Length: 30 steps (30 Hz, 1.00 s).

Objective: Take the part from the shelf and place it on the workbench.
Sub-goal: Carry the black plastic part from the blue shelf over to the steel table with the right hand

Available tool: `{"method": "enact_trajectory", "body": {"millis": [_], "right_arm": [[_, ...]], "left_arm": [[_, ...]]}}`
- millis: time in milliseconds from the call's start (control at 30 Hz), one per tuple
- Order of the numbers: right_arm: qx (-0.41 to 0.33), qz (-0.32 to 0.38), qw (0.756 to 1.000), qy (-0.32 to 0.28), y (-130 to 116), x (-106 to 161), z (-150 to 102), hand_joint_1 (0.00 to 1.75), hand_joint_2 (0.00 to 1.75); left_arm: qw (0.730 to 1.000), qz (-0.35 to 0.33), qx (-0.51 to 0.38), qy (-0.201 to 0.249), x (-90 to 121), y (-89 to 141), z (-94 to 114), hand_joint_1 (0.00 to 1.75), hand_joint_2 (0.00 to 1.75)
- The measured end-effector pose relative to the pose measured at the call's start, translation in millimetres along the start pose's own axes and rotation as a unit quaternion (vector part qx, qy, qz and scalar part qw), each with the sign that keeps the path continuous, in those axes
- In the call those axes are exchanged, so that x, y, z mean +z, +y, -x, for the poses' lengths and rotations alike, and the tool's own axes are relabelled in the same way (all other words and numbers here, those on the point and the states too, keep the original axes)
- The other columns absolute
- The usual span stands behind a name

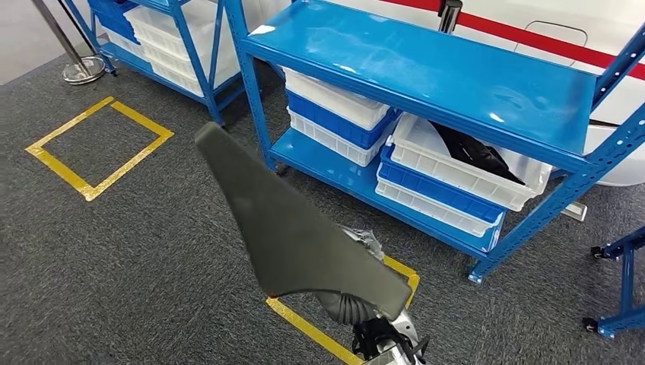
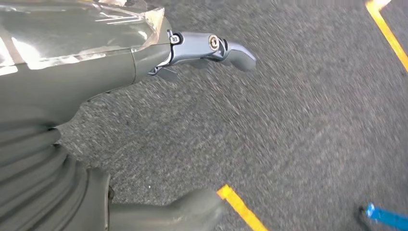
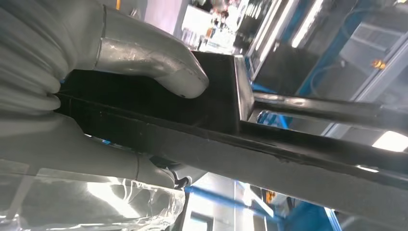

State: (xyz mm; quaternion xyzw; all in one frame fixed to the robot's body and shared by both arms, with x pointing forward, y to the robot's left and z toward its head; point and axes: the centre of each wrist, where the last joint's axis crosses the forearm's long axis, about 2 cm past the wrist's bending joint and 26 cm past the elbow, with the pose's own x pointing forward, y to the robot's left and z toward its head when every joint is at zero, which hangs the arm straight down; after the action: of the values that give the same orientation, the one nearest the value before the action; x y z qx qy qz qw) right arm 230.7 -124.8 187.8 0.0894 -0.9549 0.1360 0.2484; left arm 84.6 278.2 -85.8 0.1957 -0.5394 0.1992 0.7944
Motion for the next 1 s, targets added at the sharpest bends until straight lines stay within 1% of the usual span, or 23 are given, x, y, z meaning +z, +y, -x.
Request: {"method": "enact_trajectory", "body": {"millis": [300,400,1000], "right_arm": [[-0.011,0.004,1.0,-0.007,4.1,-8.3,-0.3,1.75,1.75],[-0.01,0.002,1.0,-0.005,4.3,-7.3,-0.6,1.75,1.75],[-0.018,0.001,1.0,0.0,9.4,-8.5,-2.7,1.75,1.75]], "left_arm": [[1.0,0.002,-0.001,-0.018,-3.7,0.0,-5.6,0.0,1.75],[1.0,0.002,0.002,-0.022,-4.6,-1.0,-7.4,0.0,1.75],[1.0,-0.002,0.002,-0.018,1.5,1.6,-4.4,0.0,1.75]]}}
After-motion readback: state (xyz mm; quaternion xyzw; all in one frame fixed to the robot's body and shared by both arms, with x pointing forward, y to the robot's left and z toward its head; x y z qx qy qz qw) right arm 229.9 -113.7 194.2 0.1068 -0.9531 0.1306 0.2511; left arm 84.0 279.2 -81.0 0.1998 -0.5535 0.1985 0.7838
